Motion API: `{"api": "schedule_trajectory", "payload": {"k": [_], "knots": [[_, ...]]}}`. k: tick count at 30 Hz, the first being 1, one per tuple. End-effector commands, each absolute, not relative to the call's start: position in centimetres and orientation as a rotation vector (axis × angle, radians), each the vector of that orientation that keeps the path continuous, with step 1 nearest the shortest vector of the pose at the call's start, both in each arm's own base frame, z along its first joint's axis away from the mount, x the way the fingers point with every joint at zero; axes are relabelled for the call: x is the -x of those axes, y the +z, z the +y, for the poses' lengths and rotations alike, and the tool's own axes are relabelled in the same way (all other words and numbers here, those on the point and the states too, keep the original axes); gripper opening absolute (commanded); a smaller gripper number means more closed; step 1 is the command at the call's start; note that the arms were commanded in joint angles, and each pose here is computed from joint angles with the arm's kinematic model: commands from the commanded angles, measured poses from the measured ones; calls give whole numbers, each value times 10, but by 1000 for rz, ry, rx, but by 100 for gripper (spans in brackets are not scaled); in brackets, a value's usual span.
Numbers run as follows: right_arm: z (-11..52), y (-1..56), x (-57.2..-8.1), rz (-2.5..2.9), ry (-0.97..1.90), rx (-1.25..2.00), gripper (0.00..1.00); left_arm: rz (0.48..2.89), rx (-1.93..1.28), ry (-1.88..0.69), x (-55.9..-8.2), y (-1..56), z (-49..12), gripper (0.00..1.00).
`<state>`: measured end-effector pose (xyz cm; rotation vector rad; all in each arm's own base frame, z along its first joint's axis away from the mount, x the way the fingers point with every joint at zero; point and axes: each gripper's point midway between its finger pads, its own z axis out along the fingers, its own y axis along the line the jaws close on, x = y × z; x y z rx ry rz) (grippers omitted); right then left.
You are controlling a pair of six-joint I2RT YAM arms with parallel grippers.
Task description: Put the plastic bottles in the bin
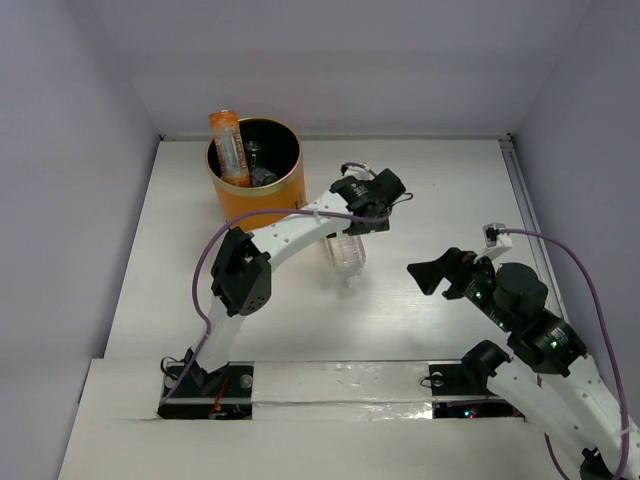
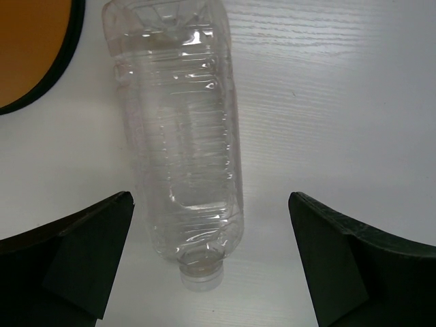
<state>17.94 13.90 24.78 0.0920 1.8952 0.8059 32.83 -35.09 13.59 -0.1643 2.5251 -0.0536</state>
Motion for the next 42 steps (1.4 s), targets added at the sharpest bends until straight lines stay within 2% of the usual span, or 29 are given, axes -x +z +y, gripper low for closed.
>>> {"api": "schedule_trajectory", "payload": {"k": [1,7,20,30,33,36,37,38,40,42], "knots": [[147,258,-175,1855,854,-10,100,2487,258,37,-333,150,-324,99],[155,261,-169,1842,893,57,100,2520,248,58,-337,135,-319,99],[168,264,-164,1829,943,162,100,2561,210,44,-376,99,-313,99],[172,258,-169,1850,931,183,100,2631,147,1,-375,62,-330,99],[172,257,-171,1857,921,179,100,2638,140,-9,-374,54,-331,92],[172,257,-173,1859,911,175,100,2634,124,-55,-376,59,-339,75],[171,257,-173,1860,907,172,100,2614,128,-91,-379,71,-343,70],[170,257,-174,1860,904,169,100,2597,122,-125,-382,80,-347,60],[168,260,-175,1853,894,161,100,2531,95,-255,-386,122,-367,52],[167,265,-174,1840,893,159,100,2468,55,-359,-389,160,-383,52]]}}
